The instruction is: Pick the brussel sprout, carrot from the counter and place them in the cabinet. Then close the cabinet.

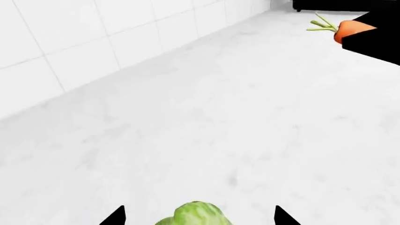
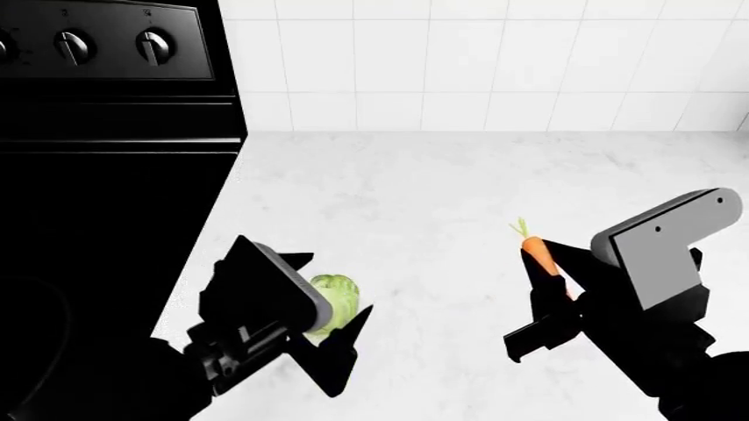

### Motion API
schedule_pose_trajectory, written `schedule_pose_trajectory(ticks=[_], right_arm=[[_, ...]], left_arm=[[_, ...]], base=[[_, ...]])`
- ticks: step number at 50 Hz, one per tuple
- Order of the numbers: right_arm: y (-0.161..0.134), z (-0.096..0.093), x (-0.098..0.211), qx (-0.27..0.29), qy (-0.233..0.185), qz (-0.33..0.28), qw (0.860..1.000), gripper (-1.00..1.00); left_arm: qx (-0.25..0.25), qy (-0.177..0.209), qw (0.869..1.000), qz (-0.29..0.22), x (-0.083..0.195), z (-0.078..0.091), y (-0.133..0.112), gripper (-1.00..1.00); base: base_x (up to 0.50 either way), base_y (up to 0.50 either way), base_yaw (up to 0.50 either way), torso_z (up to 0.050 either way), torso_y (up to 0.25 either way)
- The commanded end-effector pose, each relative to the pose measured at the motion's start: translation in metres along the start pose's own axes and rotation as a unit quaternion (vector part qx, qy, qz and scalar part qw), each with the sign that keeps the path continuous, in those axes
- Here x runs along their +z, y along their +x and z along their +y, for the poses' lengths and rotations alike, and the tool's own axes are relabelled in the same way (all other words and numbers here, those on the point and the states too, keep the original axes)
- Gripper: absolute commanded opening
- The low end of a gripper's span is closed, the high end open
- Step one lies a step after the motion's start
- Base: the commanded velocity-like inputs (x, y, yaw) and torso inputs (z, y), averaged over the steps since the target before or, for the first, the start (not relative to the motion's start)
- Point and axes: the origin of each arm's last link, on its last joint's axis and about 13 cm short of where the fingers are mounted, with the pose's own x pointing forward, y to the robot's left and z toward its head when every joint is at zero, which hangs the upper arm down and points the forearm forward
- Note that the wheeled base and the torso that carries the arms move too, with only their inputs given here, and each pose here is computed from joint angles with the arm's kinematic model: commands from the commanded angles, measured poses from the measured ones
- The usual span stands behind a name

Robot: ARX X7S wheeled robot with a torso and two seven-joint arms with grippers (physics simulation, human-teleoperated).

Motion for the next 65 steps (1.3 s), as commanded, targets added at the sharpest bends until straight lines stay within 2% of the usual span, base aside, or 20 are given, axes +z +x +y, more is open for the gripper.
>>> schedule_pose_trajectory(ticks=[1,20,35,36,41,49,58,65], right_arm=[[0.0,-0.001,0.0,-0.003,-0.002,-0.001,1.0,-1.0],[0.001,-0.001,-0.002,-0.001,-0.002,0.0,1.0,-1.0],[0.001,0.0,-0.001,0.001,-0.002,-0.001,1.0,-1.0],[0.001,0.0,-0.001,0.001,-0.002,-0.001,1.0,-1.0],[0.0,0.0,0.0,0.001,-0.002,-0.003,1.0,-1.0],[-0.005,-0.001,0.005,-0.007,-0.001,-0.019,1.0,-1.0],[-0.013,-0.003,0.016,-0.021,-0.003,-0.064,0.998,-1.0],[-0.023,-0.004,0.032,-0.042,0.01,-0.122,0.992,-1.0]], left_arm=[[0.002,0.003,1.0,0.016,-0.011,0.001,0.006,1.0],[0.011,-0.003,0.999,0.035,-0.025,0.008,0.019,1.0],[0.016,0.002,0.998,0.06,-0.034,0.01,0.018,1.0],[0.017,0.002,0.998,0.061,-0.035,0.01,0.018,-1.0],[0.02,0.003,0.998,0.055,-0.032,0.01,0.017,-1.0],[0.05,0.011,0.999,0.012,-0.017,0.011,0.011,-1.0],[0.088,0.018,0.995,-0.05,0.005,0.006,-0.003,-1.0],[0.13,0.023,0.986,-0.099,0.022,0.004,-0.014,-1.0]], base=[[0.0,0.0,0.0,0.0,0.0],[0.0,0.0,0.0,0.0,0.0],[0.0,0.0,0.0,0.0,0.0],[0.0,0.0,0.0,0.0,0.0],[0.0,0.0,0.0,0.0,0.0],[0.0,0.0,0.0,0.0,0.0],[0.0,0.0,0.0,0.0,0.0],[0.0,0.0,0.0,0.0,0.0]])
